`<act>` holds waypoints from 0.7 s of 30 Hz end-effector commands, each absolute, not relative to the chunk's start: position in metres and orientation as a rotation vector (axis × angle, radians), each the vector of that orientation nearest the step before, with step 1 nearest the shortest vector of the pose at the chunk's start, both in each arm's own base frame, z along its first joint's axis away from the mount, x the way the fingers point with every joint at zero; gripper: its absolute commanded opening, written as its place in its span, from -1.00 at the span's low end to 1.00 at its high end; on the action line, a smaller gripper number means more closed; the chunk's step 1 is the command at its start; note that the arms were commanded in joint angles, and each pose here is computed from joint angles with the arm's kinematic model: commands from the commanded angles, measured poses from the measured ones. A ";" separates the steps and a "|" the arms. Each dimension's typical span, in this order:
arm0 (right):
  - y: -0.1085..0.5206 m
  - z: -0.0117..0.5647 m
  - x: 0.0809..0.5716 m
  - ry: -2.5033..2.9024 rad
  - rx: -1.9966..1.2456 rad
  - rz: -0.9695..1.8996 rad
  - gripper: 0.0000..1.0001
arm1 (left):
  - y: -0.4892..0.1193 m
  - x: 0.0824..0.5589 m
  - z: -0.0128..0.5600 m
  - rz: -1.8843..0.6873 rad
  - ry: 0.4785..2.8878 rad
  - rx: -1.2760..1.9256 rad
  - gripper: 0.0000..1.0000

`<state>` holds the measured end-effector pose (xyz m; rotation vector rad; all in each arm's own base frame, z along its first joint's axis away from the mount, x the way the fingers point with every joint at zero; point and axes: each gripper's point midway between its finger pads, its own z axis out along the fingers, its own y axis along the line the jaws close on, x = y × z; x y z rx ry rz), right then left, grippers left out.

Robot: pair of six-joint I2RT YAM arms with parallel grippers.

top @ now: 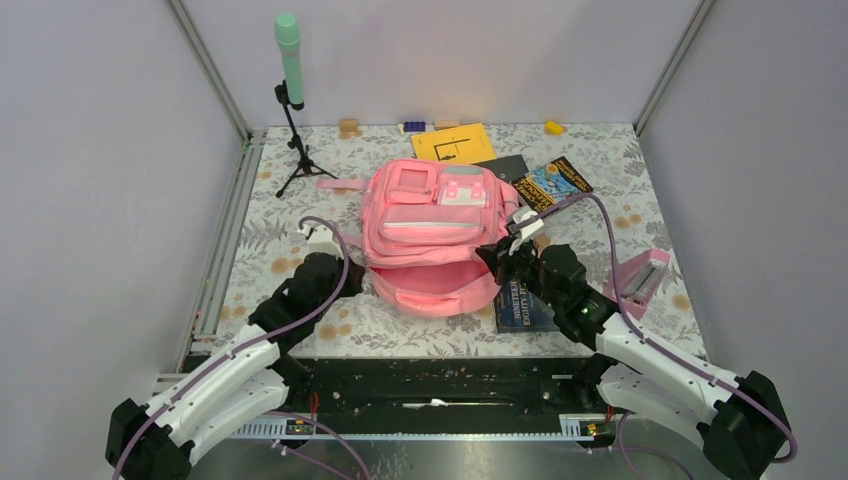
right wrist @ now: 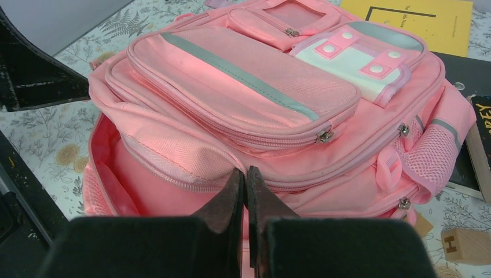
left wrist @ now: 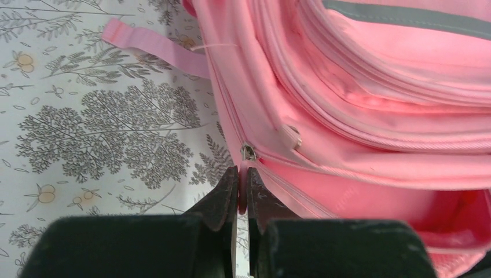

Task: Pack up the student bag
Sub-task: Unzip the student bag at the center of the board.

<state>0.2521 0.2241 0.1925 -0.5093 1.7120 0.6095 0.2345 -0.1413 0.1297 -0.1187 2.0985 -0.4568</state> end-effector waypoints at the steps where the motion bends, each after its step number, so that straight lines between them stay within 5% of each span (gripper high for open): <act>1: 0.213 0.255 0.267 1.574 -0.363 0.623 -1.00 | -0.118 0.258 0.133 -0.365 2.025 -0.179 -1.00; 21: 0.232 0.291 0.241 1.536 -0.412 0.848 -1.00 | -0.114 0.304 0.135 -0.423 1.891 -0.111 -1.00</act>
